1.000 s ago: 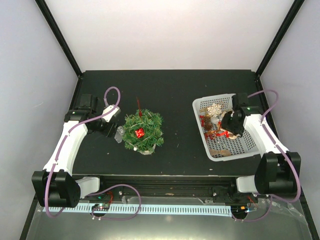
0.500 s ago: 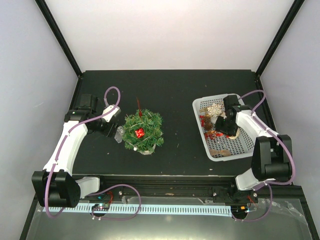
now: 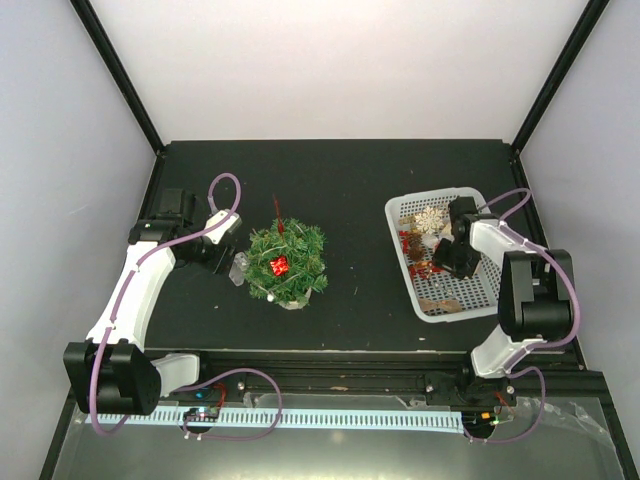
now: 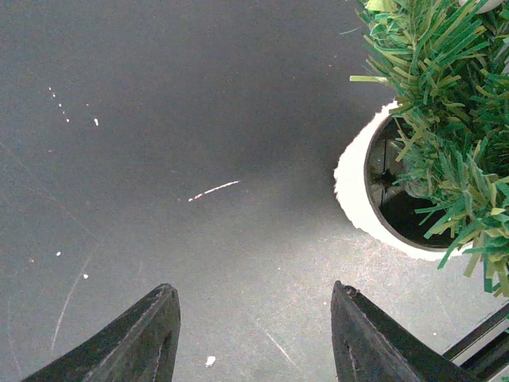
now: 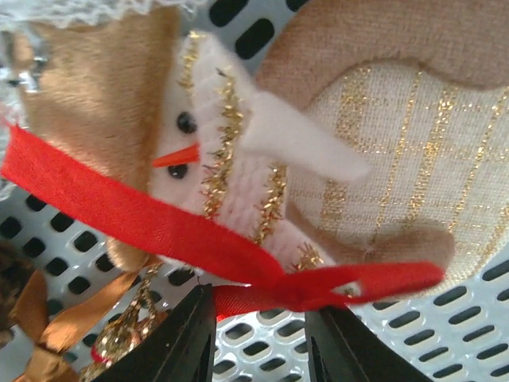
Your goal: Decorate the small christmas tree
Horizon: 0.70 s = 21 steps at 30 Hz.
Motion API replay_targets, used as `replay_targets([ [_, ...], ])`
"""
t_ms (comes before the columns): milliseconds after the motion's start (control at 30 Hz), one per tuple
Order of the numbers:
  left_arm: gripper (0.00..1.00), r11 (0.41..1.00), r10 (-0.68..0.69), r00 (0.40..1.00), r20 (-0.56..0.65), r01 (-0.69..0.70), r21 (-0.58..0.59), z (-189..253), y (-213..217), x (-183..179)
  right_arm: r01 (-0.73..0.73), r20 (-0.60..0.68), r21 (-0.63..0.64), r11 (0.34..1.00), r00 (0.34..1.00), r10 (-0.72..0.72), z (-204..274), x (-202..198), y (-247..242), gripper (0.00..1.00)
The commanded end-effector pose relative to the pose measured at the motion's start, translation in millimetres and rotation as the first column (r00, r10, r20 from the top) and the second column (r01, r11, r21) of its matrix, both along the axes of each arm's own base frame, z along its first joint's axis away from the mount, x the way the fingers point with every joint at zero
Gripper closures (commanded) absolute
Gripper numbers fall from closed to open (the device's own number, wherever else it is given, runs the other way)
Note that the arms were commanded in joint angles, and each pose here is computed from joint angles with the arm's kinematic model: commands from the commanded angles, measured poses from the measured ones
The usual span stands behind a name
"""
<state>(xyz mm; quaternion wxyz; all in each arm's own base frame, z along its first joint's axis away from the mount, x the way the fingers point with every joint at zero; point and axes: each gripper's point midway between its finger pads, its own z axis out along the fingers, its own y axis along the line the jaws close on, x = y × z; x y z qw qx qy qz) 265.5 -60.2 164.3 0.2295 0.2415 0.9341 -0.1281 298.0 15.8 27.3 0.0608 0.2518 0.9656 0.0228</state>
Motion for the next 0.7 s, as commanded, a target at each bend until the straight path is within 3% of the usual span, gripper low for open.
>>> replay_targets([
  [0, 0.46, 1.000, -0.015, 1.000, 0.024, 0.015, -0.007, 3, -2, 0, 0.069, 0.027, -0.050, 0.996, 0.997, -0.068, 3, 13, -16, 0.67],
  [333, 0.46, 1.000, -0.018, 1.000, 0.012, 0.018, -0.002, 0, -2, 0, 0.214, 0.132, -0.242, 0.946, 0.974, -0.186, 47, 17, -69, 0.73],
  [667, 0.47, 1.000, -0.023, 1.000, -0.002, 0.023, -0.003, -3, -2, 1, 0.136, 0.112, -0.174, 0.975, 0.987, -0.117, 46, 12, -54, 0.70],
])
